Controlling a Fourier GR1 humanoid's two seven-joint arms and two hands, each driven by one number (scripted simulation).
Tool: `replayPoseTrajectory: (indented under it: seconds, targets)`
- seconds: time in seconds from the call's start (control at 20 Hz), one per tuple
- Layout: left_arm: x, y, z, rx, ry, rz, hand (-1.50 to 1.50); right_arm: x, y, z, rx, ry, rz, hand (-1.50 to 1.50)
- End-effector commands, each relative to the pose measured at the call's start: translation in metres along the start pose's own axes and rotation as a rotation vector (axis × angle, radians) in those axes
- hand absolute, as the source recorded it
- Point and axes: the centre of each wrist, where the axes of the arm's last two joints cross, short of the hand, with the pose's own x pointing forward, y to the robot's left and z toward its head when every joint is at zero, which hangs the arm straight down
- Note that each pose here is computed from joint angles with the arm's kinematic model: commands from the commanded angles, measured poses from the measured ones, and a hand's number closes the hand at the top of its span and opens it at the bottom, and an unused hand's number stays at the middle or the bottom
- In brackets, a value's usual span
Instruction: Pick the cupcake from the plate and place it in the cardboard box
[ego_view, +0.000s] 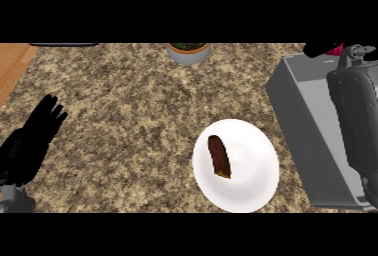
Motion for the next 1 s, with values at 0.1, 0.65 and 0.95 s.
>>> replayPoseTrajectory:
  seconds: [0.1, 0.65, 0.95]
  targets:
    - [0.007, -0.009, -0.010, -0.001, 0.011, 0.011, 0.00, -0.038, 0.035, -0.023, -0.007, -0.019, -0.018, 1.50]
    - [-0.004, -0.003, 0.009, -0.002, 0.005, 0.003, 0.00, -0.090, 0.106, -0.032, 0.253, 0.089, -0.088, 1.50]
    - [0.008, -0.001, 0.004, -0.005, -0.012, -0.021, 0.00, -0.127, 0.129, -0.033, 0.340, 0.161, -0.094, -1.50]
